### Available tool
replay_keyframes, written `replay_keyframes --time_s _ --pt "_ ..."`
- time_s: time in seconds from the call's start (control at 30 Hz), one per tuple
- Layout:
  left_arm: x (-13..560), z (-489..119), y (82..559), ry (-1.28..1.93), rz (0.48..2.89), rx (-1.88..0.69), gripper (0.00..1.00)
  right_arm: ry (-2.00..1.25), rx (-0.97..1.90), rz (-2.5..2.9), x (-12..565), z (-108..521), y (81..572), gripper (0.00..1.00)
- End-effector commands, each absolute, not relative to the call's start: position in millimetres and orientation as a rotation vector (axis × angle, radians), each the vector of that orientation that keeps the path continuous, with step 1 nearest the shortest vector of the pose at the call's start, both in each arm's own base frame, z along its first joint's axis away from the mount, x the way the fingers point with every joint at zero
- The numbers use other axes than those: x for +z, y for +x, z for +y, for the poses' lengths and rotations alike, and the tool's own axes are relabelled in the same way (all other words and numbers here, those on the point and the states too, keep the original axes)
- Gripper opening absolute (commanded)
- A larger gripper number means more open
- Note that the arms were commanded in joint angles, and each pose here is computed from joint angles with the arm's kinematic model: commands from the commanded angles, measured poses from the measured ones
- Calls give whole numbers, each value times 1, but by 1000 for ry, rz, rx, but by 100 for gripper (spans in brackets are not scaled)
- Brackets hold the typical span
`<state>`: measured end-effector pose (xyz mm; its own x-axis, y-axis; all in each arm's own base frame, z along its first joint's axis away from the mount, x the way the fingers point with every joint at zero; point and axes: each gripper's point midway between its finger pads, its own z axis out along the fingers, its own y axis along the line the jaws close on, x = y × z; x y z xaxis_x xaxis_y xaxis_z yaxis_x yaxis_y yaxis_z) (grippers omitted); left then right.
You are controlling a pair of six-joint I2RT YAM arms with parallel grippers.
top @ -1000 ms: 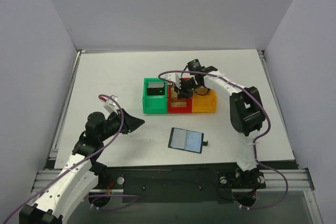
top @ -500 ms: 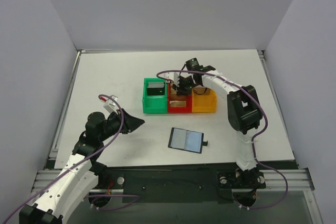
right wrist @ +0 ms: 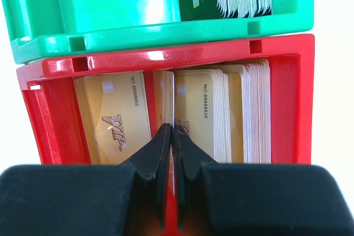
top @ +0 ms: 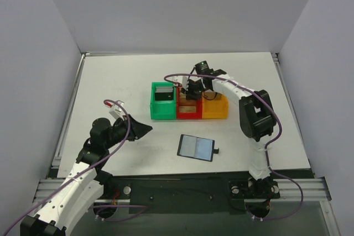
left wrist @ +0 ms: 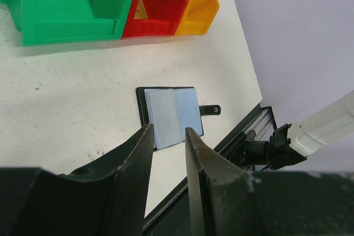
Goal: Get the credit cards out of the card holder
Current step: Place the credit card in the storage box, then reset both arms
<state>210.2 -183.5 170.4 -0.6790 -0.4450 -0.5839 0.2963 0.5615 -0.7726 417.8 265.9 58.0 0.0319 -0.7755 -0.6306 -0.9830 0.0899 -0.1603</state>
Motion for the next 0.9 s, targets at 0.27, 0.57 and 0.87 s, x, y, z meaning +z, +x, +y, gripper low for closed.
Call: replay_keyframes --time_s 0.27,0.57,0.87 --pt "181 -187 207 -72 1966 -1207 40 -1676 352 1785 74 269 435 9" --pt "184 -189 205 -58 1960 -1225 40 -1586 295 1745 103 273 447 17" --pt "174 -179 211 -162 2003 -1156 46 -1053 208 1529 262 259 460 34"
